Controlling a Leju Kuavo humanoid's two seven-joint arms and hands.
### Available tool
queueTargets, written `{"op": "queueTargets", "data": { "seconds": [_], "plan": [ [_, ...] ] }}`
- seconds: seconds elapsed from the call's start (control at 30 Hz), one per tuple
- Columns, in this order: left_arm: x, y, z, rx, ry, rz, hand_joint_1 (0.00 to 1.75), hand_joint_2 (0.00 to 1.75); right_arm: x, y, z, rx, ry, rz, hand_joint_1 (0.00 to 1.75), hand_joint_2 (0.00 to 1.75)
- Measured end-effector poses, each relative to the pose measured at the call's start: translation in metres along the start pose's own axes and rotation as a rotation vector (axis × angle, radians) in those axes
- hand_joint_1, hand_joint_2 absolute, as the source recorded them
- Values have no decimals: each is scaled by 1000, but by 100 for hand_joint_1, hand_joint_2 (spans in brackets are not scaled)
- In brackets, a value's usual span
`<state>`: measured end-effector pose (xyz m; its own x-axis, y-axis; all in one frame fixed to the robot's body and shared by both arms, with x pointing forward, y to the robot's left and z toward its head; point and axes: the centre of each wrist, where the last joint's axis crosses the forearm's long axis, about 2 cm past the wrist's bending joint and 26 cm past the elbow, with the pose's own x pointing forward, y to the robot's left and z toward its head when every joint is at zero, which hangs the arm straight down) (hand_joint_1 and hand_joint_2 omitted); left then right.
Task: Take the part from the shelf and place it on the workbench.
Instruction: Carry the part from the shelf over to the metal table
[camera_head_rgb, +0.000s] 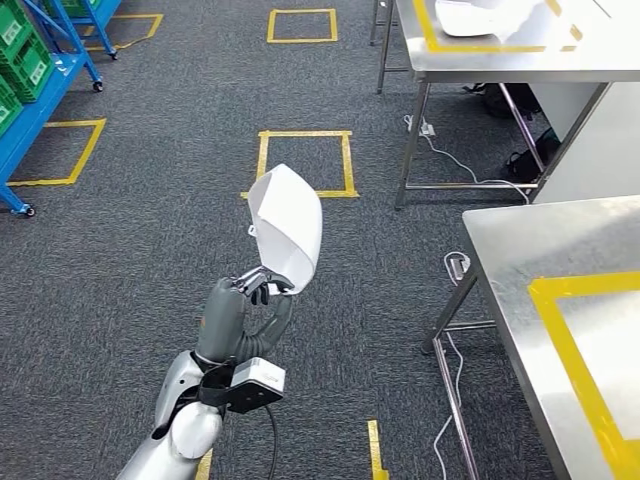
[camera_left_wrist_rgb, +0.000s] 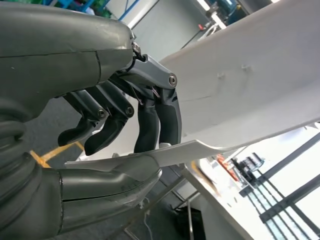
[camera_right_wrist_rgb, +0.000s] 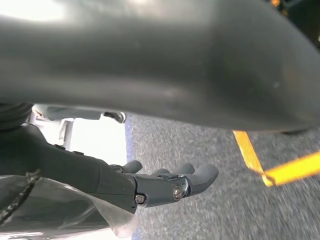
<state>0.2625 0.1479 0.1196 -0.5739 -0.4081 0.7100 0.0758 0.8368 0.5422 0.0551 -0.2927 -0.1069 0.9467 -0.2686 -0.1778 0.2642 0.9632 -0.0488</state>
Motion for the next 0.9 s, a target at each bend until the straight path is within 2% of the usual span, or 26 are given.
{"op": "queueTargets", "data": {
  "seconds": [0.9],
  "plan": [
    [-11, 10, -2, 9, 43, -27, 175, 175, 5, 1, 1, 2, 9, 44, 0, 0]
  ]
}}
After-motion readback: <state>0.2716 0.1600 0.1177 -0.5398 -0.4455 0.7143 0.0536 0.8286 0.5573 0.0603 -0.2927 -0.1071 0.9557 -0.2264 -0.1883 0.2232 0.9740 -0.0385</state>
